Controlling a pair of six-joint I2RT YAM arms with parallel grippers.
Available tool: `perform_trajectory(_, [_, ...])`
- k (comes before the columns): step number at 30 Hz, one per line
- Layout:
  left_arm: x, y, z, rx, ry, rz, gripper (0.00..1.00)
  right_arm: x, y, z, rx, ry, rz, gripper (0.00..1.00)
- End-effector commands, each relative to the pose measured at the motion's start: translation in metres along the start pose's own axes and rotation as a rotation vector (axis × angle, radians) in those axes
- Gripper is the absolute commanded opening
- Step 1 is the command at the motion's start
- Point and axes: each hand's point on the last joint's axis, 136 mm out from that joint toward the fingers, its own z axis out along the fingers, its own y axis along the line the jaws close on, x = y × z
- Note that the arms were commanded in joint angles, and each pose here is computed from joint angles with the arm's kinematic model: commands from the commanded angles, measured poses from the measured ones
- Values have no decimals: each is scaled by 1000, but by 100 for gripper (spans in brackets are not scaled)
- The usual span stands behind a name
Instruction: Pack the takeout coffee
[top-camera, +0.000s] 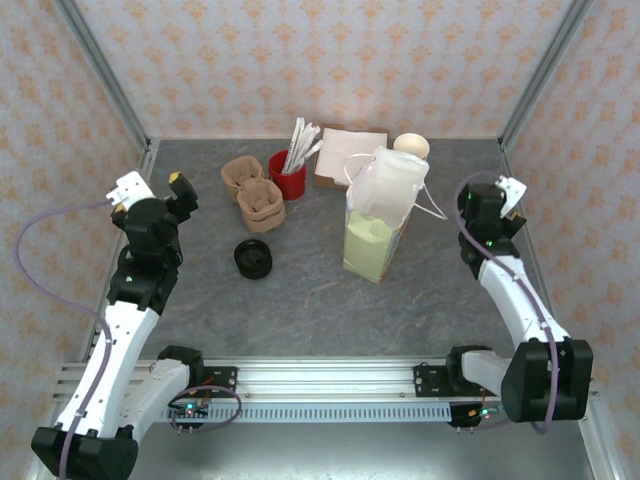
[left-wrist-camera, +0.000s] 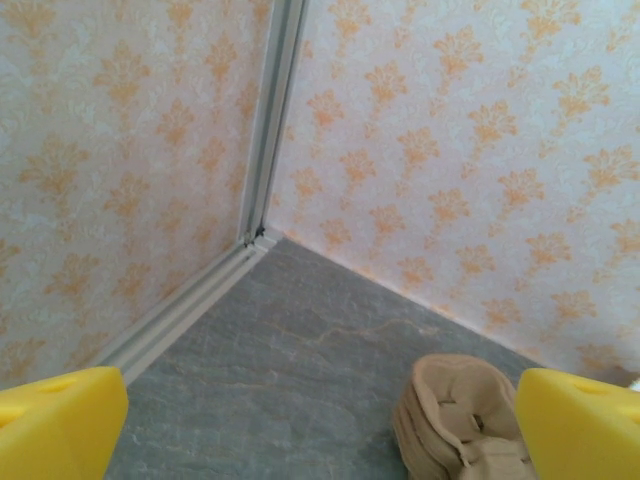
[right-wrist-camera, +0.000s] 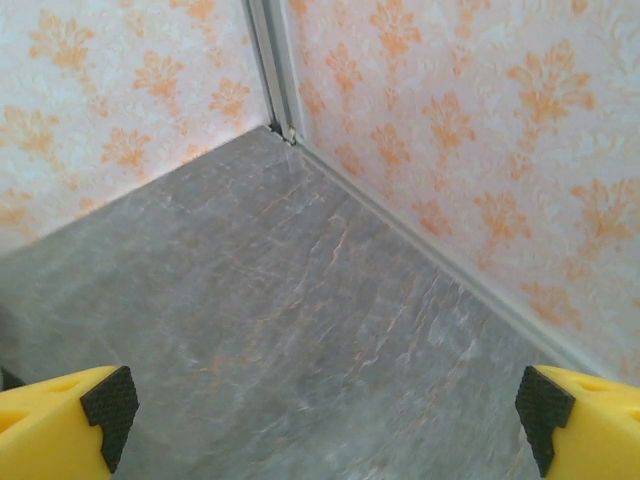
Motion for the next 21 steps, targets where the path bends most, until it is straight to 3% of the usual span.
perform_trajectory(1, [16, -7, -7, 20, 167, -24, 100, 0, 7, -12, 5, 180, 122, 98])
perform_trajectory(7, [15, -36, -13, 141, 281, -45, 100, -12, 55, -19, -156, 335, 208, 91])
perform_trajectory(12, [13, -53, -20, 233, 320, -56, 100, -9, 90, -11, -201, 447, 218, 87])
perform_trajectory(21, [21, -56, -29, 264, 372, -42, 100, -11, 147, 8, -254, 488, 184, 79])
